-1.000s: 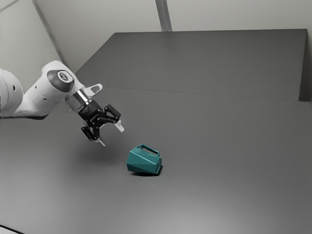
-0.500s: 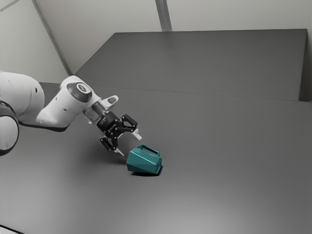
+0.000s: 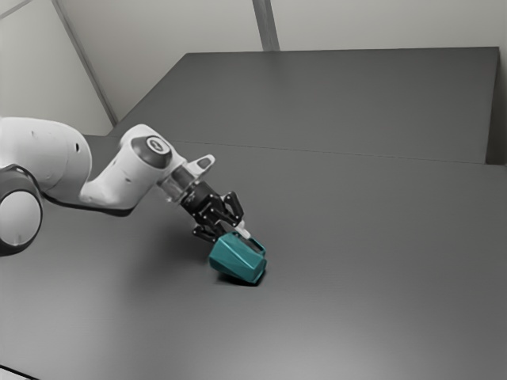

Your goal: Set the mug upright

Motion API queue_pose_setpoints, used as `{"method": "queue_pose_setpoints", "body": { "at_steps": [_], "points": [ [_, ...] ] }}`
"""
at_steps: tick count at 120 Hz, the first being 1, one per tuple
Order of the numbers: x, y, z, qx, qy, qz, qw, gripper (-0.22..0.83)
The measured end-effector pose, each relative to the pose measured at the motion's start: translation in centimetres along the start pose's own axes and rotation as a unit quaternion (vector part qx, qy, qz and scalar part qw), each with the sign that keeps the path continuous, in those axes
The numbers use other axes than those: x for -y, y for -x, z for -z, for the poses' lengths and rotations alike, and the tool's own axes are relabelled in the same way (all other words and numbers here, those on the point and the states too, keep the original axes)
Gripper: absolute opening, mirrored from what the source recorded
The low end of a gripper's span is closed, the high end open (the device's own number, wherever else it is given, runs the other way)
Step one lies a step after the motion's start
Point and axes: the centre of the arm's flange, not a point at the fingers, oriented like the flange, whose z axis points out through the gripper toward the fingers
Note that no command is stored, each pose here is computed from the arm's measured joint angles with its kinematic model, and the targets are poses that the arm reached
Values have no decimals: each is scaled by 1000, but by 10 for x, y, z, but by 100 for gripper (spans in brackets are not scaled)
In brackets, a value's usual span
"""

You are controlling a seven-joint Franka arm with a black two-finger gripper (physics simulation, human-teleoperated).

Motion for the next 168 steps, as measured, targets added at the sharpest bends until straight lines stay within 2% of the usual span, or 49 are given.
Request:
{"method": "queue_pose_setpoints", "body": {
  "at_steps": [13, 29, 52, 73, 98, 119, 136, 150, 168],
  "points": [
    [-12, 1, 0, -3, -5, -10, 1000, -4],
    [-19, 2, -4, -3, -9, -10, 1000, -11],
    [-33, 9, -4, -6, -19, -12, 1000, -15],
    [-72, 42, 30, -49, -92, -69, 992, -16],
    [-92, 67, 62, -107, -211, -128, 963, -17],
    [-87, 69, 75, -141, -308, -160, 927, -17],
    [-78, 66, 68, -153, -362, -181, 902, -17],
    [-74, 62, 60, -157, -381, -191, 891, -17],
    [-61, 54, 46, -155, -389, -189, 888, -17]
  ]
}}
